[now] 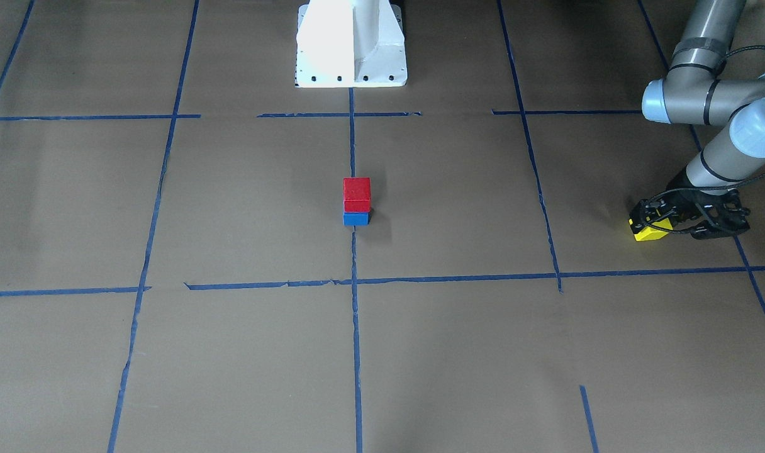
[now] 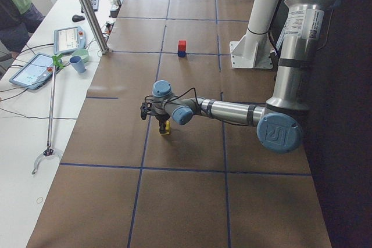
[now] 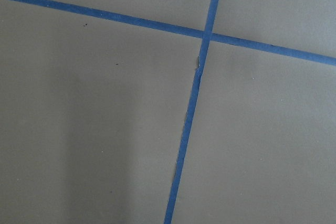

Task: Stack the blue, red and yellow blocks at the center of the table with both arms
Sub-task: 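Carry the yellow cube with the left gripper above the red cube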

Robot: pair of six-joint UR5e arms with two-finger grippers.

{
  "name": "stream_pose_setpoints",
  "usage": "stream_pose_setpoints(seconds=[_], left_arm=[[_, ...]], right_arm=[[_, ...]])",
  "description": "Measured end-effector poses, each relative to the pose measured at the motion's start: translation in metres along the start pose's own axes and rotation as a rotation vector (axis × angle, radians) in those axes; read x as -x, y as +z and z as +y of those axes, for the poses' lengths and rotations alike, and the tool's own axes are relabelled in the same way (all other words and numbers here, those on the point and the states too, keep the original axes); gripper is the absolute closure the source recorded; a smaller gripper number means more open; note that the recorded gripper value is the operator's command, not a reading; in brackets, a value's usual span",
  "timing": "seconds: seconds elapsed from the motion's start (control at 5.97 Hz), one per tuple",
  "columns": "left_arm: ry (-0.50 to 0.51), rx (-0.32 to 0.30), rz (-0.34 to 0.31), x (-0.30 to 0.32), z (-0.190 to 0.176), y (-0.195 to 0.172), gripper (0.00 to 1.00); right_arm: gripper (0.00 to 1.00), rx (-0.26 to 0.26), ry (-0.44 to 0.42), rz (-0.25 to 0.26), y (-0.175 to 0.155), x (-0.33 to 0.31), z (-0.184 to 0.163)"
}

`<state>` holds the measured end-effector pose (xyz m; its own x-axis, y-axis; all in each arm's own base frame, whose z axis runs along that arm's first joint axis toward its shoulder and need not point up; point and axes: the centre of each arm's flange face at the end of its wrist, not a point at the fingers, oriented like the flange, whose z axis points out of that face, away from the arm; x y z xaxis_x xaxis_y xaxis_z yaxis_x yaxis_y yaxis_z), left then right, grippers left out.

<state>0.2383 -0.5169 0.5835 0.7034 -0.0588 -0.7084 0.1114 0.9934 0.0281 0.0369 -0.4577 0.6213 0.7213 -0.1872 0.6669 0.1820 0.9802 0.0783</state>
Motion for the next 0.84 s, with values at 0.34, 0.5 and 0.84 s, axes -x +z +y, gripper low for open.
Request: stream_pose_setpoints(seconds=[0.34,0.5,0.84], left_arm=[[0.053,-0.055,0.062,-0.075,-0.024,-0.049,1.0],[0.091,-0.077,0.104,-0.129,-0.037,-0.074,1.0],[0.103,-0.017,0.101,-0.25,-0.038,-0.109,1.0]], right_arm=[[0.0,0.0,0.0,0.0,0.0,0.0,0.0],[0.0,0.0,0.0,0.0,0.0,0.0,0.0],[0.0,0.0,0.0,-0.001,0.0,0.0,0.0]])
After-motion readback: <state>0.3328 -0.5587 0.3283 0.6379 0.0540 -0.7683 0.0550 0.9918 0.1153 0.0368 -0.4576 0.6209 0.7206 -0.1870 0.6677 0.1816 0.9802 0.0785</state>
